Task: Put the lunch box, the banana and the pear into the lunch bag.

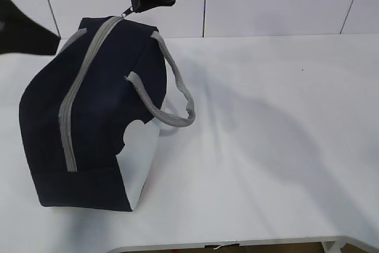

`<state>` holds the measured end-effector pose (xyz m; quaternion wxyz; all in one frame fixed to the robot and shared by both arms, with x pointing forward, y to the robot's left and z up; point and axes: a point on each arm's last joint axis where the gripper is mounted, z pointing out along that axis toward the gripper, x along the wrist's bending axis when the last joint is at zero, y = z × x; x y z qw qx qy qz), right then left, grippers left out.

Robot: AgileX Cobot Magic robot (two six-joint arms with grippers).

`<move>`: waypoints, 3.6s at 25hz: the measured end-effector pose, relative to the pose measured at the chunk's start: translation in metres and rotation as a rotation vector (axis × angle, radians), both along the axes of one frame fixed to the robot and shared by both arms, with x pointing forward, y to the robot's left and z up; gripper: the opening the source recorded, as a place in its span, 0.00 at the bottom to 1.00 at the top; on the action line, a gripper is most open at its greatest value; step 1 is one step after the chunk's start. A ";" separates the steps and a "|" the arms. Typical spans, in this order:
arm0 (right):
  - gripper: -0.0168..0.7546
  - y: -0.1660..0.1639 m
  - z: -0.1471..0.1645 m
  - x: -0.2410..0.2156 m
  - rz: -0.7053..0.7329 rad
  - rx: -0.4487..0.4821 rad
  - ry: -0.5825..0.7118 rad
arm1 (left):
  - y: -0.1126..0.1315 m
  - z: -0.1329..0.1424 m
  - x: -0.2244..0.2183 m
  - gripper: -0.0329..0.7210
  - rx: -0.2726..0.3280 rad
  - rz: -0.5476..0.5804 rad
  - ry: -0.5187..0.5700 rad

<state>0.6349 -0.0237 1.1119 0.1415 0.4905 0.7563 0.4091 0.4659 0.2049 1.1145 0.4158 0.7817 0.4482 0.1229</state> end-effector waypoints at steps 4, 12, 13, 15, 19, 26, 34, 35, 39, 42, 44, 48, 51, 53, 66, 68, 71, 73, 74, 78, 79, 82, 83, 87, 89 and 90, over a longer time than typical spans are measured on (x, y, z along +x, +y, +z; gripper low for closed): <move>0.05 0.003 -0.002 -0.004 0.024 0.023 0.051 | -0.004 0.016 0.018 0.67 -0.041 0.050 0.012; 0.05 0.004 -0.002 -0.006 0.037 0.031 0.069 | -0.013 -0.020 0.062 0.61 0.002 0.056 0.176; 0.05 0.004 -0.002 -0.006 0.037 0.030 0.070 | -0.013 -0.023 0.065 0.57 0.004 0.056 0.186; 0.05 0.004 -0.002 -0.006 0.038 0.029 0.069 | -0.014 -0.026 0.066 0.46 0.009 0.052 0.202; 0.05 0.004 -0.002 -0.006 0.041 0.039 0.075 | -0.014 -0.028 0.065 0.12 0.042 0.016 0.191; 0.05 0.005 -0.002 -0.006 0.053 0.033 0.069 | -0.014 -0.030 0.059 0.03 0.181 -0.191 0.138; 0.05 -0.003 -0.014 0.008 0.030 -0.037 0.022 | -0.008 -0.022 0.047 0.02 0.275 -0.282 0.100; 0.05 -0.004 -0.020 0.012 0.023 -0.045 0.031 | -0.007 -0.019 0.045 0.02 0.287 -0.281 0.088; 0.05 -0.008 -0.042 0.025 0.003 -0.068 0.068 | -0.003 -0.014 0.041 0.02 0.323 -0.283 0.065; 0.05 -0.011 -0.054 0.030 -0.005 -0.082 0.104 | 0.003 -0.013 0.042 0.02 0.325 -0.264 0.065; 0.05 -0.013 -0.061 0.032 -0.010 -0.091 0.132 | 0.015 -0.013 0.045 0.02 0.324 -0.220 0.072; 0.05 -0.010 -0.081 0.035 -0.007 -0.105 0.200 | 0.024 -0.013 0.047 0.02 0.323 -0.192 0.079; 0.05 -0.011 -0.092 0.037 -0.008 -0.099 0.244 | 0.024 -0.013 0.047 0.02 0.324 -0.194 0.082; 0.05 -0.010 -0.095 0.037 -0.007 -0.090 0.258 | 0.024 -0.013 0.047 0.02 0.322 -0.195 0.084; 0.09 -0.010 -0.084 0.037 0.022 -0.119 0.259 | 0.022 -0.011 0.048 0.02 0.280 -0.184 0.078; 0.16 -0.011 -0.077 0.038 0.023 -0.116 0.242 | 0.022 -0.011 0.048 0.03 0.269 -0.178 0.080; 0.30 -0.012 -0.062 0.040 0.025 -0.121 0.210 | 0.021 -0.011 0.048 0.07 0.246 -0.148 0.099; 0.42 -0.013 -0.051 0.039 0.029 -0.132 0.198 | 0.021 -0.011 0.048 0.18 0.236 -0.134 0.109; 0.47 -0.015 -0.044 0.038 0.030 -0.146 0.193 | 0.021 -0.011 0.048 0.23 0.233 -0.129 0.109; 0.55 -0.024 -0.018 0.034 0.026 -0.219 0.182 | 0.021 -0.009 0.048 0.47 0.223 -0.114 0.106; 0.56 -0.027 -0.011 0.032 0.023 -0.238 0.181 | 0.022 -0.006 0.048 0.50 0.217 -0.105 0.100; 0.57 -0.033 0.013 0.030 -0.001 -0.260 0.118 | 0.022 0.009 0.049 0.54 0.189 -0.059 0.065; 0.57 -0.034 0.019 0.030 -0.009 -0.262 0.096 | 0.023 0.015 0.049 0.54 0.172 -0.032 0.062; 0.57 -0.037 0.037 0.027 -0.022 -0.246 0.039 | 0.029 0.037 0.052 0.55 0.141 0.095 0.062; 0.57 -0.039 0.042 0.025 -0.023 -0.242 0.033 | 0.035 0.045 0.051 0.55 0.150 0.146 0.091; 0.57 -0.040 0.046 0.023 -0.023 -0.239 0.028 | 0.038 0.048 0.050 0.55 0.161 0.165 0.106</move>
